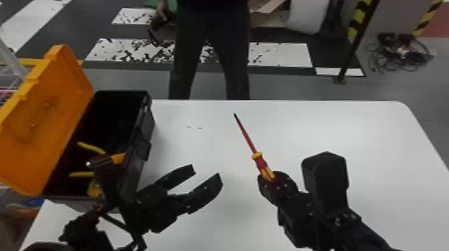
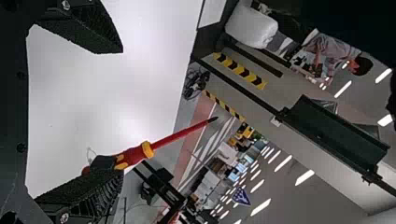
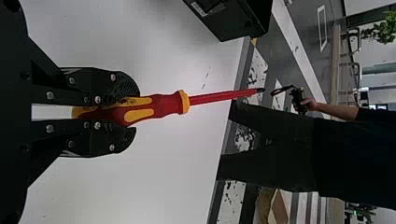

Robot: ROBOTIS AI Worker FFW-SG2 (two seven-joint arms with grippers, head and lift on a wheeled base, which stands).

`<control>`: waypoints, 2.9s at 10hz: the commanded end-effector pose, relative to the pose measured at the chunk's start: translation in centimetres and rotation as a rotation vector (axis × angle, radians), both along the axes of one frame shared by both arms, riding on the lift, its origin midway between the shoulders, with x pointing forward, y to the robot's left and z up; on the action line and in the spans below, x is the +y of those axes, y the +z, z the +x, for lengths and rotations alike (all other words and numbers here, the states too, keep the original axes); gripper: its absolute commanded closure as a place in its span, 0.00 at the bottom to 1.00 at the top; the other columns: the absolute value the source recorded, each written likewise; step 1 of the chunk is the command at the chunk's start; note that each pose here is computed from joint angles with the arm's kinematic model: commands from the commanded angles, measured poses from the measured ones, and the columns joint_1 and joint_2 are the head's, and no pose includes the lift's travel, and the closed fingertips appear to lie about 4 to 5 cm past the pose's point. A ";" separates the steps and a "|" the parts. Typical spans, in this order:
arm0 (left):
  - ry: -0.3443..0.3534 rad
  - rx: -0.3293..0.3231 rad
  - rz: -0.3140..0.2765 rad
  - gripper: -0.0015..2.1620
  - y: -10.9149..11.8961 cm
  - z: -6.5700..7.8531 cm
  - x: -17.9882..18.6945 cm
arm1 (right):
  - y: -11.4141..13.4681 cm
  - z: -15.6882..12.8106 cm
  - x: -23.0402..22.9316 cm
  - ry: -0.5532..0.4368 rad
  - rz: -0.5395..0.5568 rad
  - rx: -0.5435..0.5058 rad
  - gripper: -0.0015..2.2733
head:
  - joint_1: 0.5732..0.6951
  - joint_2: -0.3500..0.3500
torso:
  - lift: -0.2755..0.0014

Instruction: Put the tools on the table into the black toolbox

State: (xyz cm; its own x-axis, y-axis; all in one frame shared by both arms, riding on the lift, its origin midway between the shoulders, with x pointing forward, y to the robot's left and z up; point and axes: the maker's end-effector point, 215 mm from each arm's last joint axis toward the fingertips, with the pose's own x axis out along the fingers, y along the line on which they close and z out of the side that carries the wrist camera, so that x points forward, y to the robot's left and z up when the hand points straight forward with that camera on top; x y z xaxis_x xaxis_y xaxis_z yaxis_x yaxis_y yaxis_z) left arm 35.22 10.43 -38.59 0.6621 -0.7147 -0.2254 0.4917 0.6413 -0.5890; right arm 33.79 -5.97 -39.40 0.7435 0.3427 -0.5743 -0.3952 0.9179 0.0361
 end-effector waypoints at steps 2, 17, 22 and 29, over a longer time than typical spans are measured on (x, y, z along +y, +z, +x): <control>-0.019 0.049 -0.039 0.04 0.5 0.5 0.2 | 0.2 -0.7 1.6 0.040 -0.005 -0.009 0.99 | 1.00 0.62 | 0.72; -0.085 0.080 -0.104 0.10 2.0 0.1 -4.9 | 1.1 -1.2 6.6 0.128 0.000 -0.036 0.99 | 1.00 0.65 | 0.72; -0.097 0.069 -0.117 0.63 2.4 0.1 -5.3 | 1.4 -1.2 7.0 0.132 0.001 -0.044 0.99 | 1.00 0.65 | 0.72; -0.081 0.057 -0.093 0.99 2.4 0.9 -4.5 | 1.9 -0.8 7.0 0.116 -0.004 -0.067 0.07 | 1.00 0.66 | 0.72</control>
